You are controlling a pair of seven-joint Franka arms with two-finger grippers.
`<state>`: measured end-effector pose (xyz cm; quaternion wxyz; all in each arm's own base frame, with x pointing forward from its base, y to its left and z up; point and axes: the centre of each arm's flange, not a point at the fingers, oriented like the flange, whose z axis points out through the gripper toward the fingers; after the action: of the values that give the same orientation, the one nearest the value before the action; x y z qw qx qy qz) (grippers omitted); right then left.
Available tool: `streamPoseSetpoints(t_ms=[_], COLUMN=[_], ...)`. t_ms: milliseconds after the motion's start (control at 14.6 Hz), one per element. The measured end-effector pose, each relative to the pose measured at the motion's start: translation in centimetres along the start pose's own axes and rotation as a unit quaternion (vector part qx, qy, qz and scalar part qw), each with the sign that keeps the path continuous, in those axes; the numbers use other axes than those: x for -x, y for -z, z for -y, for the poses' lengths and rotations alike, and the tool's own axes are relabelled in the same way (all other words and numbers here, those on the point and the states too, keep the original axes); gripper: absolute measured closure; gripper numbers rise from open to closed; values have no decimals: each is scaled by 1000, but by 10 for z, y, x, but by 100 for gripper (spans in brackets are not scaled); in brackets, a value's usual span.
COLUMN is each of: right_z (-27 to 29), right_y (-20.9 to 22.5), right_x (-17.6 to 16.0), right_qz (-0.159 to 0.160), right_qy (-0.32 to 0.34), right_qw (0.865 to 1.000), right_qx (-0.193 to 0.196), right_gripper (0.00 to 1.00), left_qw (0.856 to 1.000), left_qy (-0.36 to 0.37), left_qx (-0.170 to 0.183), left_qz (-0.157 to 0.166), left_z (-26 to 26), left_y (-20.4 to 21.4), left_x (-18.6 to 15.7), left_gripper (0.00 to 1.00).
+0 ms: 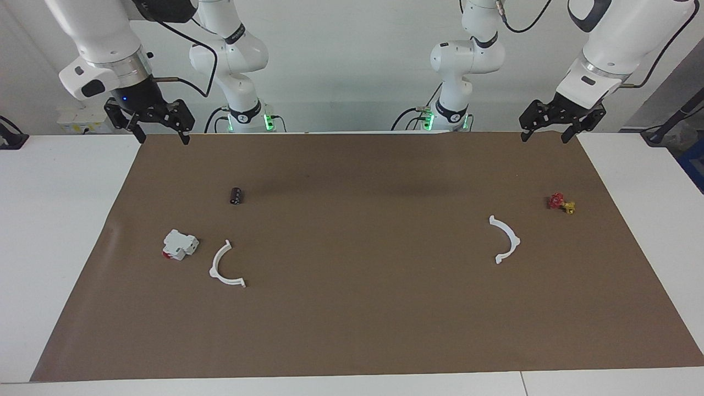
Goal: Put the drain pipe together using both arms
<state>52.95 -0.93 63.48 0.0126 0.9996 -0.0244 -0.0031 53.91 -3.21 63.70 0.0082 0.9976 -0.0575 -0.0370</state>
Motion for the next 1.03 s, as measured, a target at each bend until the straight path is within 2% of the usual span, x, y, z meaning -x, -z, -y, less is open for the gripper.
streamPoseSetpoints(t_ms=[343, 548, 754, 1028], right_z=[1, 5, 15, 30], right_y=[0, -12, -61, -168], right_x=[0, -12, -47, -113], right_qz=[-1, -21, -34, -58], right_qy=[1, 37, 108, 224], right_qw=[1000, 999, 993, 973], right_qx=[0, 0, -16, -10], right_gripper=[0, 0, 0, 0], left_qw=[1000, 1000, 1000, 1000], left_qy=[0, 0, 0, 0], left_qx=[0, 0, 0, 0], left_qz=[0, 0, 0, 0], left_z=[0, 0, 0, 0], left_y=[0, 0, 0, 0], left_x=[0, 0, 0, 0], left_gripper=[0, 0, 0, 0])
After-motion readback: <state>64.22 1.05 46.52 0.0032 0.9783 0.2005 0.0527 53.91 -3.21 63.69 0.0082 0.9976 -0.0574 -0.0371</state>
